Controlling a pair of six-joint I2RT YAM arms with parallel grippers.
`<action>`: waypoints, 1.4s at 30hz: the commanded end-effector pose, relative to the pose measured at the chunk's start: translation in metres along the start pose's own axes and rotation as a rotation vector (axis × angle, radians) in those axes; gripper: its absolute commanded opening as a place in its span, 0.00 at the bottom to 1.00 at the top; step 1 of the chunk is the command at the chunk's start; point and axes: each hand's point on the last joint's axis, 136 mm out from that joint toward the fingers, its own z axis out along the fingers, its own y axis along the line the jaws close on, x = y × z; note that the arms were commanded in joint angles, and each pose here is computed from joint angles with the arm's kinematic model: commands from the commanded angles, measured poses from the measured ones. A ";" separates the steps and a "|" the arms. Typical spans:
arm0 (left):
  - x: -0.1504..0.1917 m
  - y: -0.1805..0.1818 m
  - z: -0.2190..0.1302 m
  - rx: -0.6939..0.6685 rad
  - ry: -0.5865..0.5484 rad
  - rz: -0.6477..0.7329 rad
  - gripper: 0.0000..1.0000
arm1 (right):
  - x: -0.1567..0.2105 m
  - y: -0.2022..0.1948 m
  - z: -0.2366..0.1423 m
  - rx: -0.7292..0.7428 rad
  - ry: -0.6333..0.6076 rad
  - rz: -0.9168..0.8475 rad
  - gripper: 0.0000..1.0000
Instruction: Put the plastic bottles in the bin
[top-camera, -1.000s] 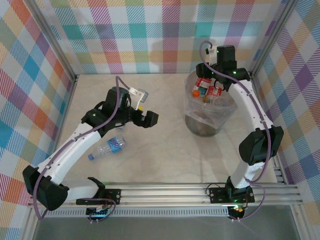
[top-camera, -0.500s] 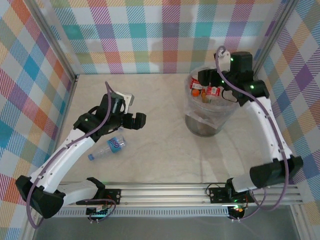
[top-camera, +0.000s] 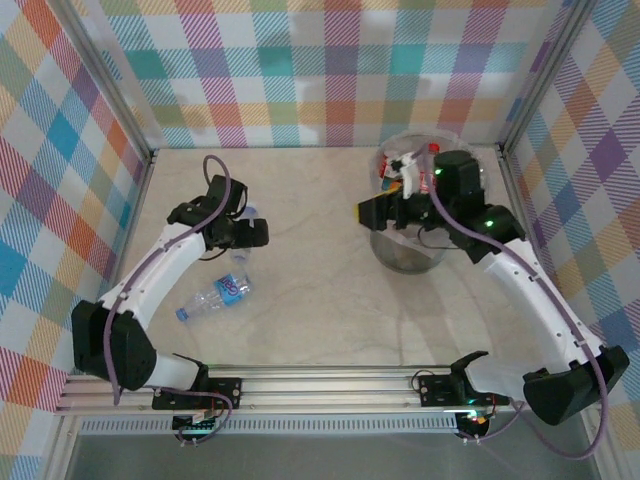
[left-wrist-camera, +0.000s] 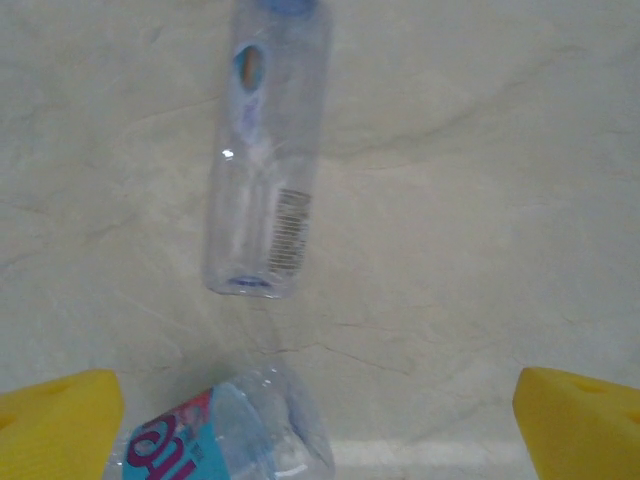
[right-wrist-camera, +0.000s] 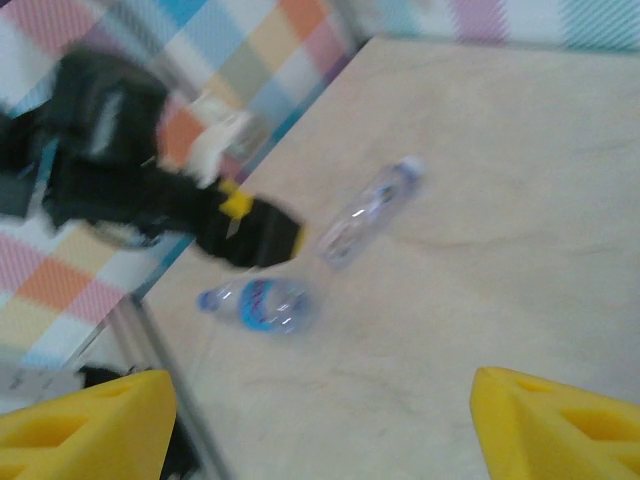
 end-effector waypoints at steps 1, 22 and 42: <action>-0.004 0.012 0.021 -0.011 0.027 -0.088 1.00 | 0.006 0.032 0.019 -0.115 0.014 -0.020 0.78; -0.012 0.021 0.117 -0.070 0.192 -0.082 0.91 | 0.061 0.043 0.064 -0.107 0.113 0.031 0.78; -0.012 0.006 0.134 0.020 0.213 -0.121 0.53 | 0.075 0.016 0.072 -0.001 0.110 0.080 0.91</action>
